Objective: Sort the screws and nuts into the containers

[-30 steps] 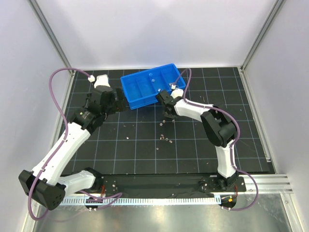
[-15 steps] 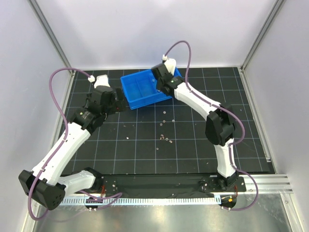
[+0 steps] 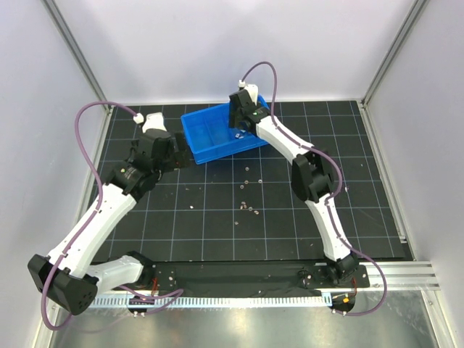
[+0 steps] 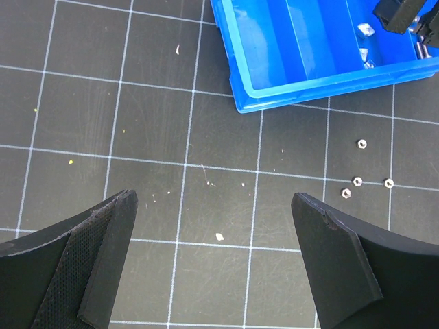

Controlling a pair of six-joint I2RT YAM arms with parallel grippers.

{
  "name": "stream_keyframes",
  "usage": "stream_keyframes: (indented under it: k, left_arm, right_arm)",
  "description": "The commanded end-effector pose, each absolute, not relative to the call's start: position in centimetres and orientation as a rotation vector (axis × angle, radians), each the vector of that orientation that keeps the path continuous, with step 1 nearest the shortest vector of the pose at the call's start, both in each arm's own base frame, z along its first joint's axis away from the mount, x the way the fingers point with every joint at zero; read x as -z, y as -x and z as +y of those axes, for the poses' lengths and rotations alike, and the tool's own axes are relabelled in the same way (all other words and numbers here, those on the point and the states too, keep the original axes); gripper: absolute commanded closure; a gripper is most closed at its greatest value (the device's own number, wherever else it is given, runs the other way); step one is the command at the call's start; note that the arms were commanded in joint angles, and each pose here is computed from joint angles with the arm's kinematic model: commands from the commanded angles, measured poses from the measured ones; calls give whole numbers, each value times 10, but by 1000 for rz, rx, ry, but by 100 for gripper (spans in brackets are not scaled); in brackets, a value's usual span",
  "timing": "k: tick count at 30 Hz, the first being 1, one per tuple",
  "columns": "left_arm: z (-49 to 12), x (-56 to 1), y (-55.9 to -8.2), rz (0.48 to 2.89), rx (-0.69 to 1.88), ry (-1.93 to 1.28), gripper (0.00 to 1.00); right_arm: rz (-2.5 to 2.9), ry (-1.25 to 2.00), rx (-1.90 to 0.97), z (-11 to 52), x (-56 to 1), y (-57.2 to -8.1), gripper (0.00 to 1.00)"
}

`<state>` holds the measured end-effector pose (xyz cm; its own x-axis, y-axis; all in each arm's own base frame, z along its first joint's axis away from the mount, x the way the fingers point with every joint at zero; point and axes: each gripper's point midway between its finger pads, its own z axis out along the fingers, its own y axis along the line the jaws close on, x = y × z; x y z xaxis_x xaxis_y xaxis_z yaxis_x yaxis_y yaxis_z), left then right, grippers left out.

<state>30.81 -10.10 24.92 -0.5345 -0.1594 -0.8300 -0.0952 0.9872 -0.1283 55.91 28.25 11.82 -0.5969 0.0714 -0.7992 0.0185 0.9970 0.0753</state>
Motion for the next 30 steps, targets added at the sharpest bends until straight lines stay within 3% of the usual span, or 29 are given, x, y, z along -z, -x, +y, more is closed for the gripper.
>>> stream_keyframes:
  k: [1, 3, 8, 12, 18, 30]
  left_arm:
    - [-100, -266, -309, 2095, 73, 168, 0]
    - [-101, -267, -308, 2093, 81, 165, 0]
    - [-107, -267, -307, 2098, 112, 142, 0]
    - [-112, -267, -306, 2103, 138, 127, 0]
    - [-117, -265, -305, 2111, 172, 116, 0]
    - [-114, -268, -307, 2104, 202, 140, 0]
  right_arm:
    - [2072, 18, -218, 297, -220, -549, 28]
    - [2036, 15, -255, 289, -258, -533, 27]
    - [2131, 36, -280, 265, -241, -472, 28]
    - [2273, 53, -257, 243, -181, -414, 28]
    - [2419, 30, -137, 209, -107, -366, 32]
    - [2497, 80, -33, 210, -54, -373, 40]
